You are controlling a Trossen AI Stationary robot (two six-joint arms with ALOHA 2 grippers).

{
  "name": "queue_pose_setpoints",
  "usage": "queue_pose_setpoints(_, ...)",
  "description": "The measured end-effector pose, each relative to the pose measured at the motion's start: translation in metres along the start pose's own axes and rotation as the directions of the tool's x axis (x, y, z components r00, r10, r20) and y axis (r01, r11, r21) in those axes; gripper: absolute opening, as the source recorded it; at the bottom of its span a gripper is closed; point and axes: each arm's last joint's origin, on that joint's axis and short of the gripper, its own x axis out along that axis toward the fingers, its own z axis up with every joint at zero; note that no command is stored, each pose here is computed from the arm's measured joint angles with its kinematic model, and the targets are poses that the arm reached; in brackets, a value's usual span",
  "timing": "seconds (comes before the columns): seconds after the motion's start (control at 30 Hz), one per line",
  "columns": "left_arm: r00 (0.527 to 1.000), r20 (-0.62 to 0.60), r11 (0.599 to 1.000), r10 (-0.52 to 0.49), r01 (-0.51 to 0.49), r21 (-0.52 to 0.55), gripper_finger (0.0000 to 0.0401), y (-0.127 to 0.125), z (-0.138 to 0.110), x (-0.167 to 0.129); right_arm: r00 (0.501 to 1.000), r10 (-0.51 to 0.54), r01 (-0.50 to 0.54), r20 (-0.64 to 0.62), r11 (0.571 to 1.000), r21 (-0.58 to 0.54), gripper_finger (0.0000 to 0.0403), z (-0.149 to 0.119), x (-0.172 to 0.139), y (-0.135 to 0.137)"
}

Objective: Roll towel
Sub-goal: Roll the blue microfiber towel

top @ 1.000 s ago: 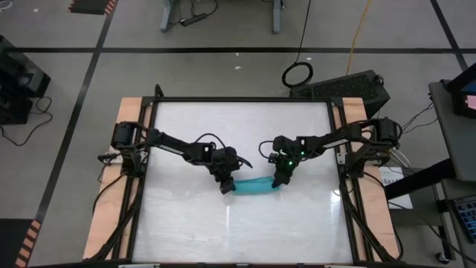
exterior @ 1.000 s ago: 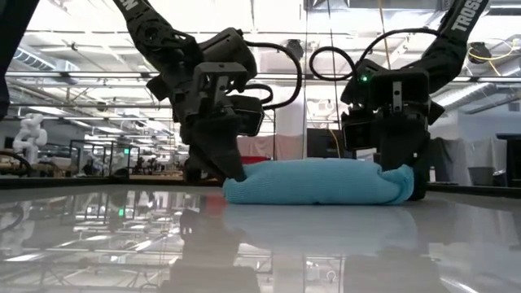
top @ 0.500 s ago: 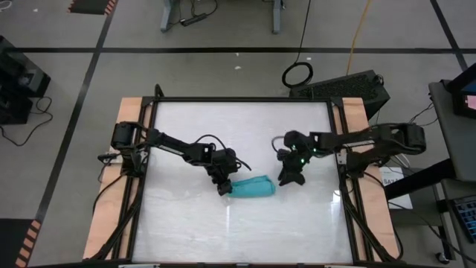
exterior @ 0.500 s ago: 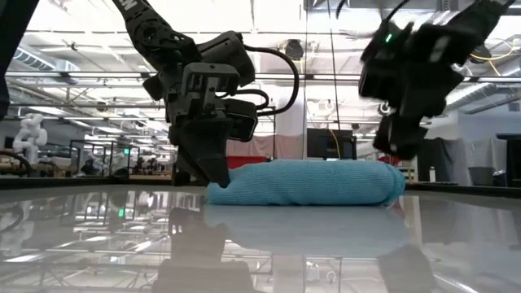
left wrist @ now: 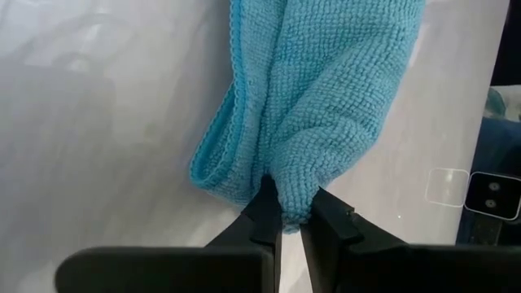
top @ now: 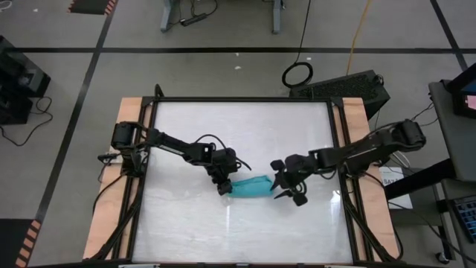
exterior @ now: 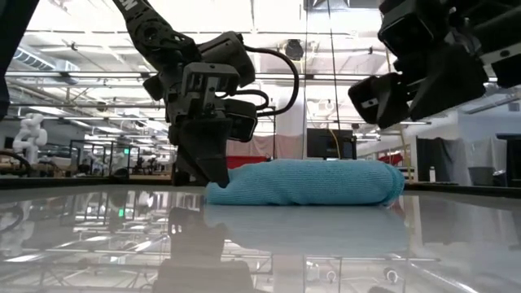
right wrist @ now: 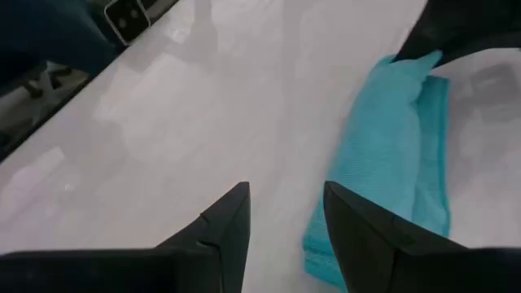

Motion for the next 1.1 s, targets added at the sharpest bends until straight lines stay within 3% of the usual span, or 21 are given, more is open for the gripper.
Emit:
queue_pose_setpoints(0.4,1.0,-0.007,1.0,-0.023,0.022,-0.018,0.0035,0.005,0.003,-0.003,0.996,-0.012,0.005,-0.09,0.997,-0.077,0.0148,0.009,0.035,-0.012)
queue_pose_setpoints(0.67,0.999,-0.008,0.999,-0.044,0.044,-0.008,0.0035,0.004,0.004,-0.004,0.979,-0.123,0.122,-0.16,0.992,-0.017,0.0148,0.002,0.035,-0.027)
queue_pose_setpoints(1.1,0.994,0.001,0.994,-0.105,0.105,-0.031,0.0042,0.012,0.012,-0.012,0.959,-0.129,0.155,-0.254,0.984,0.084,0.0148,-0.011,0.027,-0.039)
